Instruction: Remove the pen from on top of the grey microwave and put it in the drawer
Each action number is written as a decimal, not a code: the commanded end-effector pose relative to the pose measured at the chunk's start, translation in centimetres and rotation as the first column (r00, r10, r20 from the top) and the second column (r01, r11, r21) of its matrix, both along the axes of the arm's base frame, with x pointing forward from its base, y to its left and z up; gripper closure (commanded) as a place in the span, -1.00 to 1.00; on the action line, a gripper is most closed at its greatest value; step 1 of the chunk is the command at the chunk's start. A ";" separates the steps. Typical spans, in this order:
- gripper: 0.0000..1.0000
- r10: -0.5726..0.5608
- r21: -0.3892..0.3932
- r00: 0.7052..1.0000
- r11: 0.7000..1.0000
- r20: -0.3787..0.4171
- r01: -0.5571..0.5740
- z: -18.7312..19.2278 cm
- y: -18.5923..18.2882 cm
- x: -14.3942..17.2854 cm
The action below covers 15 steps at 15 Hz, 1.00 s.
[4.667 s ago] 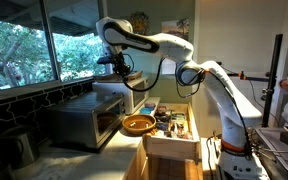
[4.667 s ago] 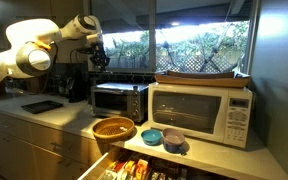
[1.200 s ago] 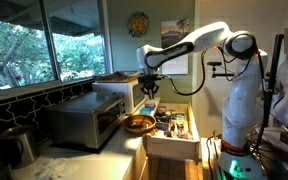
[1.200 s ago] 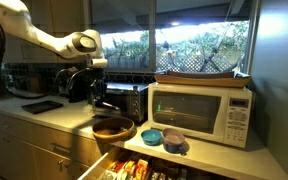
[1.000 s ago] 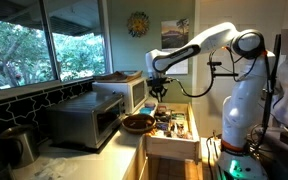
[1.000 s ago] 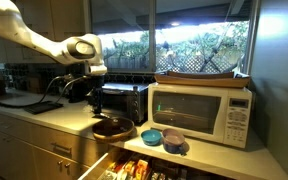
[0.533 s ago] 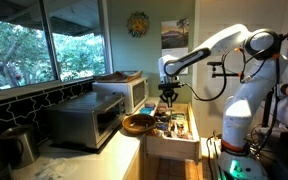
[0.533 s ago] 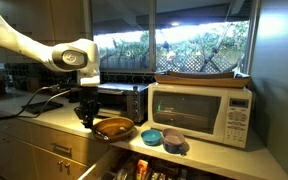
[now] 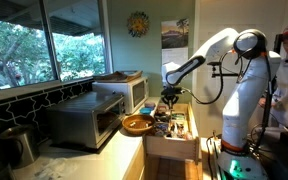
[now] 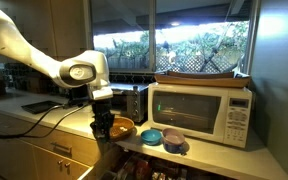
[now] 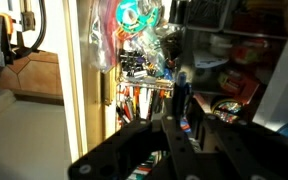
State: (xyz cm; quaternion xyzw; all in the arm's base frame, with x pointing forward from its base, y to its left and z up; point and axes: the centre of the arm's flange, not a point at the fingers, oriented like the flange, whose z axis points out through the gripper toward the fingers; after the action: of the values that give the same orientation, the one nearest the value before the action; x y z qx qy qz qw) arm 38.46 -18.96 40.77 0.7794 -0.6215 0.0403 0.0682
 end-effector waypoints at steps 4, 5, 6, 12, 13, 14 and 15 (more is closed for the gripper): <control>0.91 0.114 0.017 0.981 0.994 -0.156 -0.112 -7.2 -8.8 -3.2; 0.91 0.113 0.018 0.976 0.994 -0.186 -0.112 -8.2 -9.8 -3.8; 0.91 0.106 0.014 0.972 0.994 -0.209 -0.106 -9.3 -10.8 -4.1; 0.65 0.045 0.010 0.969 0.999 -0.243 -0.044 -11.3 -12.4 -5.3; 0.65 0.039 0.008 0.968 0.999 -0.250 -0.038 -11.6 -12.8 -5.1; 0.91 0.035 0.007 0.967 0.999 -0.254 -0.035 -11.8 -13.1 -4.9; 0.91 -0.019 -0.065 0.977 0.998 -0.213 0.005 -12.3 -13.3 -4.4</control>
State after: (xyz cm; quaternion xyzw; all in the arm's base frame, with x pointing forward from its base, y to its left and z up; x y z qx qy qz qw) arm 33.67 -32.05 28.92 0.7893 -0.5935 -0.0592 0.1462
